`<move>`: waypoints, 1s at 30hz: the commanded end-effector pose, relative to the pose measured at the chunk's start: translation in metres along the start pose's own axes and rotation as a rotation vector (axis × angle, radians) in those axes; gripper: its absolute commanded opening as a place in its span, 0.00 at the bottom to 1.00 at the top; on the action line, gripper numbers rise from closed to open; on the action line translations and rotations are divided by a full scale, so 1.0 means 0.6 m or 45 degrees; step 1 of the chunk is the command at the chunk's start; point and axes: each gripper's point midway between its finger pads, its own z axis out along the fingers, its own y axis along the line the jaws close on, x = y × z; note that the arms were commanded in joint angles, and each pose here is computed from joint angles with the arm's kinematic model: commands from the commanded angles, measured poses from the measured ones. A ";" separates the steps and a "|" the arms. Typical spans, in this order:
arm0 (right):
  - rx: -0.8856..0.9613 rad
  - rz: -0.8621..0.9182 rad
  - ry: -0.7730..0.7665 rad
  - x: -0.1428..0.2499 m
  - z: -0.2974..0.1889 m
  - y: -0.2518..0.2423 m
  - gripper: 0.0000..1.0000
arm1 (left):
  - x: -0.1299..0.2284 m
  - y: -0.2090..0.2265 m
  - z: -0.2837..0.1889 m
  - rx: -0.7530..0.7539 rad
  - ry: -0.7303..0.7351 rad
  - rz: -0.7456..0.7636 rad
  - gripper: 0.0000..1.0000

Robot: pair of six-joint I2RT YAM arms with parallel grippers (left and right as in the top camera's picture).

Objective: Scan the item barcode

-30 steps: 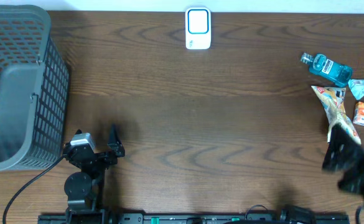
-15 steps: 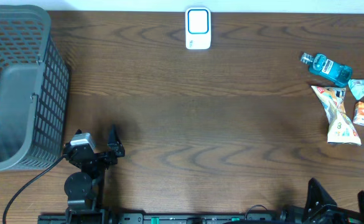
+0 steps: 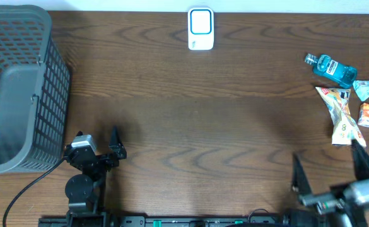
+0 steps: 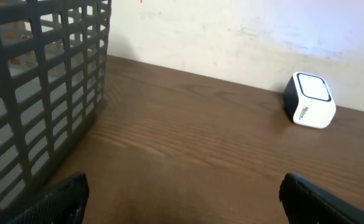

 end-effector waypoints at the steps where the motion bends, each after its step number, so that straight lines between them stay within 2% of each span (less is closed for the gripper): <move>1: -0.053 -0.033 -0.034 0.044 0.022 0.006 0.99 | 0.029 0.008 0.003 -0.022 0.057 -0.009 0.98; 5: -0.039 -0.064 -0.127 0.094 0.042 0.000 0.99 | 0.029 0.008 0.003 -0.022 0.057 -0.009 0.98; 10: -0.016 -0.047 -0.083 0.177 0.072 -0.012 0.99 | 0.029 0.008 0.003 -0.022 0.057 -0.009 0.98; 20: 0.157 0.005 0.088 0.345 0.090 -0.050 0.99 | 0.029 0.008 0.003 -0.022 0.057 -0.009 0.98; 30: 0.232 0.057 0.338 0.424 0.075 -0.061 0.99 | 0.029 0.008 0.003 -0.022 0.057 -0.009 0.98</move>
